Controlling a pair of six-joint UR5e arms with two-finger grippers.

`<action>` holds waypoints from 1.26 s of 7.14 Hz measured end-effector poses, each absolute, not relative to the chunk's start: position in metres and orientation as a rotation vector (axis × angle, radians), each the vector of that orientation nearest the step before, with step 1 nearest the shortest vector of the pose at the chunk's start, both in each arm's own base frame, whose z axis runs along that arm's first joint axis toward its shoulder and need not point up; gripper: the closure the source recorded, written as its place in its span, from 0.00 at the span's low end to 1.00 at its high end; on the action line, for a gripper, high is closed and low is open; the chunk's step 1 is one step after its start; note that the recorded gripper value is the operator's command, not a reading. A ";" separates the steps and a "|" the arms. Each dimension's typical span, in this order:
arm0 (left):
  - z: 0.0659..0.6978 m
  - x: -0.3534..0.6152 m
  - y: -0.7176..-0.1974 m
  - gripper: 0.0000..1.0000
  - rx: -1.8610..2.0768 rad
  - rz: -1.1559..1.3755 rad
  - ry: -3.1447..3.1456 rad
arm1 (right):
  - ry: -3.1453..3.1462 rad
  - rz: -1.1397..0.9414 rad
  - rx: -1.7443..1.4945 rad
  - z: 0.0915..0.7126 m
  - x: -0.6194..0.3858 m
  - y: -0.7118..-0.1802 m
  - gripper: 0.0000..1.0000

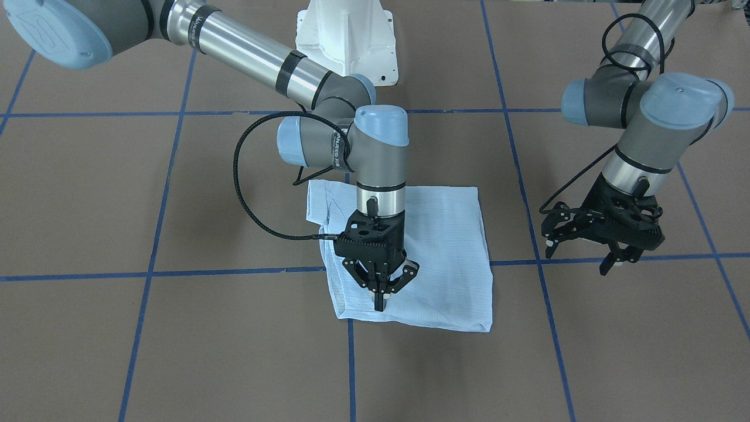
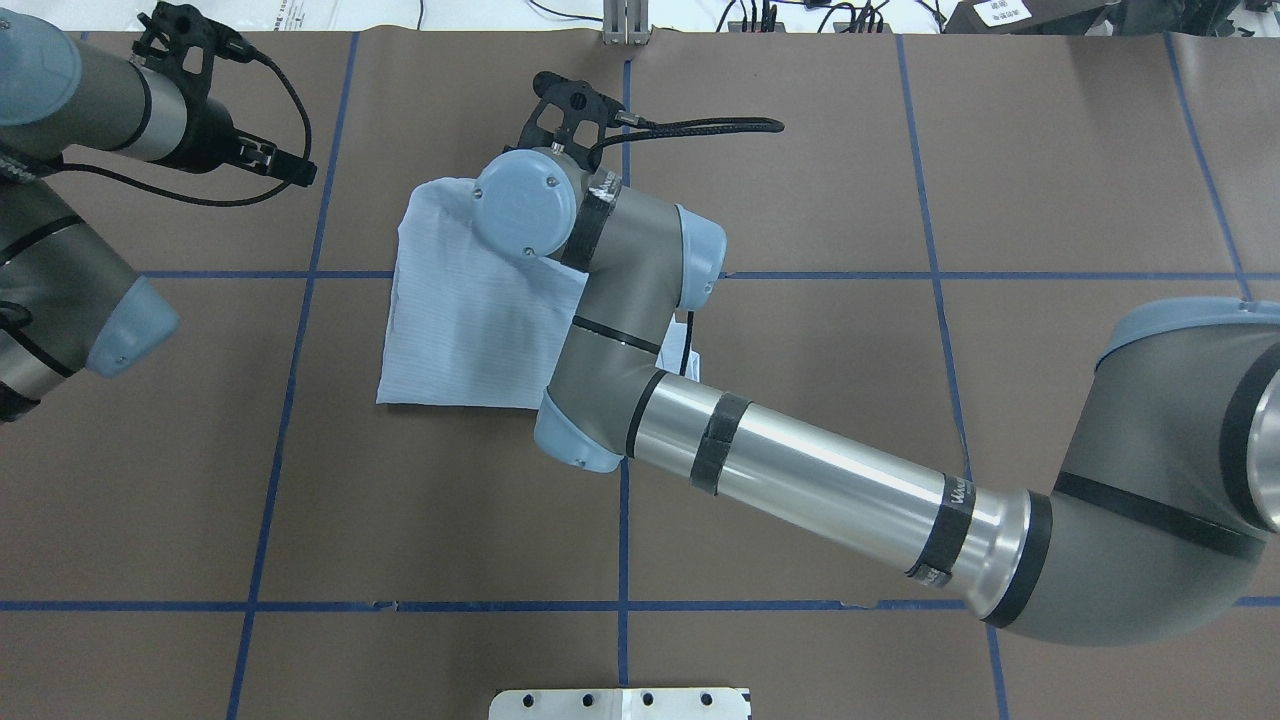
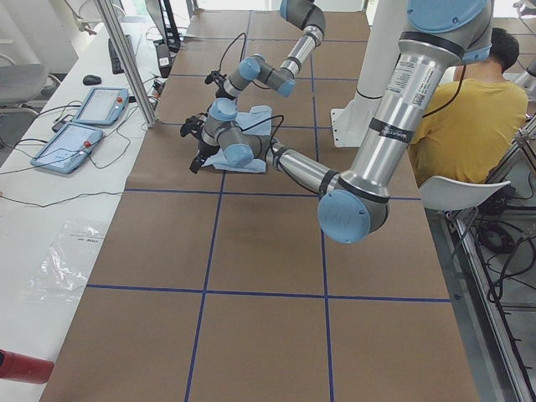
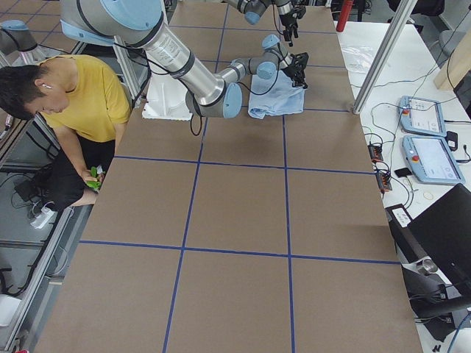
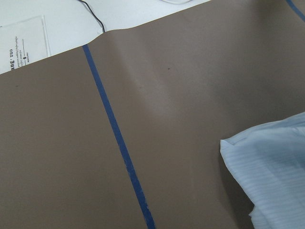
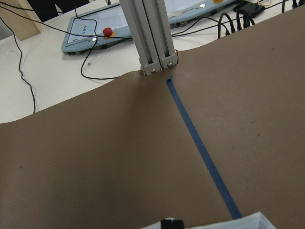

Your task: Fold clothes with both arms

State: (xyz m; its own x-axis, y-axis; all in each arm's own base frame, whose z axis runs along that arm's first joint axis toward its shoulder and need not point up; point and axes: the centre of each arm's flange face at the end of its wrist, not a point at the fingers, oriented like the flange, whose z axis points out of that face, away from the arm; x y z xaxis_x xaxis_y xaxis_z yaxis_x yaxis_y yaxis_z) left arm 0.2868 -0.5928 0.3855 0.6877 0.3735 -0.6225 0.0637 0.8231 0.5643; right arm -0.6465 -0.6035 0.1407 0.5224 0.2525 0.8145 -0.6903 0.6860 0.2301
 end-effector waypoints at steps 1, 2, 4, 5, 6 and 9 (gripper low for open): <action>0.389 0.284 -0.589 0.00 0.591 0.183 0.804 | -0.835 0.589 0.600 0.150 -0.646 -0.611 0.00; 0.390 0.282 -0.586 0.00 0.590 0.182 0.803 | -0.833 0.575 0.611 0.155 -0.645 -0.615 0.00; 0.390 0.281 -0.584 0.00 0.591 0.183 0.804 | -0.866 0.545 0.604 0.142 -0.639 -0.617 0.00; 0.389 0.281 -0.583 0.00 0.592 0.184 0.806 | -0.894 0.534 0.580 0.129 -0.630 -0.618 0.00; 0.387 0.280 -0.582 0.00 0.592 0.189 0.812 | -0.908 0.520 0.537 0.117 -0.616 -0.620 0.00; 0.390 0.260 -0.558 0.00 0.565 0.234 0.858 | -0.838 0.438 0.348 0.132 -0.530 -0.627 0.00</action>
